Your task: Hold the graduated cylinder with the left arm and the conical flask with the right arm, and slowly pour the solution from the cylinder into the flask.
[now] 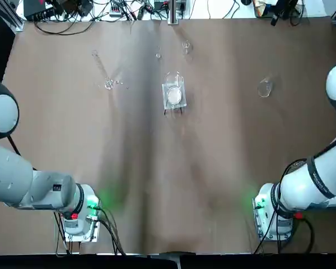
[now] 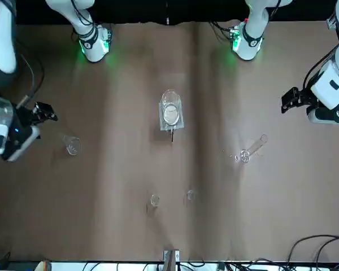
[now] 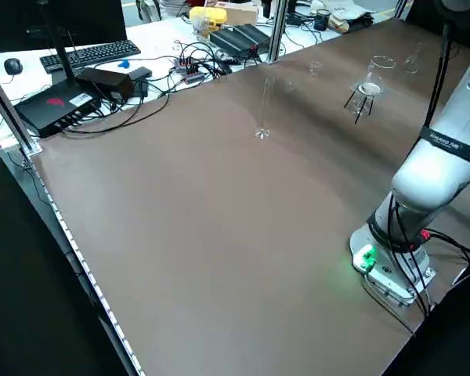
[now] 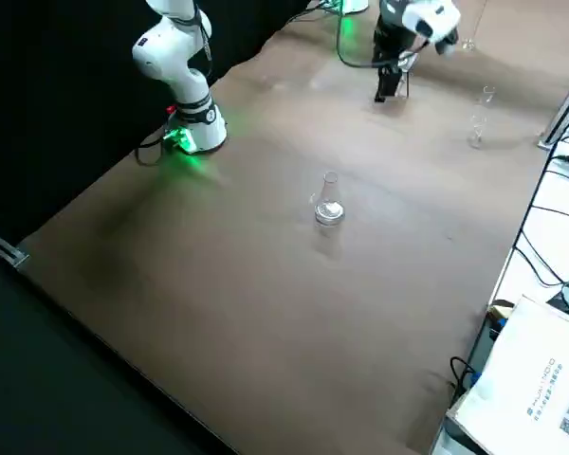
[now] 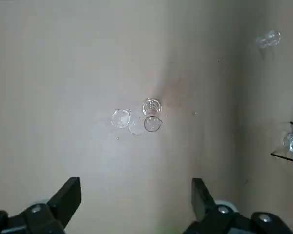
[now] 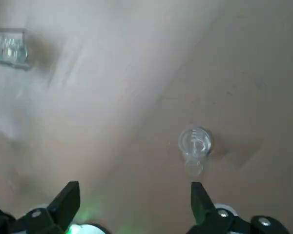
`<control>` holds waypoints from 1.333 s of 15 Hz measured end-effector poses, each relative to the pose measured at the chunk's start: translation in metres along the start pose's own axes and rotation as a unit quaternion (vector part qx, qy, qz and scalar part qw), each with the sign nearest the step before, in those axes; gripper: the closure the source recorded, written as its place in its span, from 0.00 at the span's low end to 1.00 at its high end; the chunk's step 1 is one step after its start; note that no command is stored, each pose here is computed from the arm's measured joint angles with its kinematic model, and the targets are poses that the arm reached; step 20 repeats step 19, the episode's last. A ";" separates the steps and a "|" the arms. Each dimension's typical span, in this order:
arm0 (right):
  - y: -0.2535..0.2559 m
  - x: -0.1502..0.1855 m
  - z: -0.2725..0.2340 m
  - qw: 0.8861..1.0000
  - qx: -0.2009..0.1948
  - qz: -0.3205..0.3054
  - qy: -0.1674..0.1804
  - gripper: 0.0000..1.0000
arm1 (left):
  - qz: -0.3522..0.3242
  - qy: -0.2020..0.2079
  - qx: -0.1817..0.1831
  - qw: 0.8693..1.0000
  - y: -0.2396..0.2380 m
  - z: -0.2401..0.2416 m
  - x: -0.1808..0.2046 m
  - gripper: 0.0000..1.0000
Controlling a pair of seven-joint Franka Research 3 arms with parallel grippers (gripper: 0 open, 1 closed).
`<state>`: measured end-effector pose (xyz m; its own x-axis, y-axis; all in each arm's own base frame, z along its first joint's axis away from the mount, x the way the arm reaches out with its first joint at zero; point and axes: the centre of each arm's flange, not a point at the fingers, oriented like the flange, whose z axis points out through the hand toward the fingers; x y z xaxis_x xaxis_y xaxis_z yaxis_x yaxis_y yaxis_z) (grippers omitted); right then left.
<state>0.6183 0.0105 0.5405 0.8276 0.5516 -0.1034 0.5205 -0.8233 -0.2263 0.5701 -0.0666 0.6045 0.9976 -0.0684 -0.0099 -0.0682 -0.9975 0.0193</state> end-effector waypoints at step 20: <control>-0.076 -0.133 -0.027 0.960 -0.070 0.267 0.056 0.00 | 0.000 0.008 0.000 1.000 0.001 -0.010 -0.005 0.00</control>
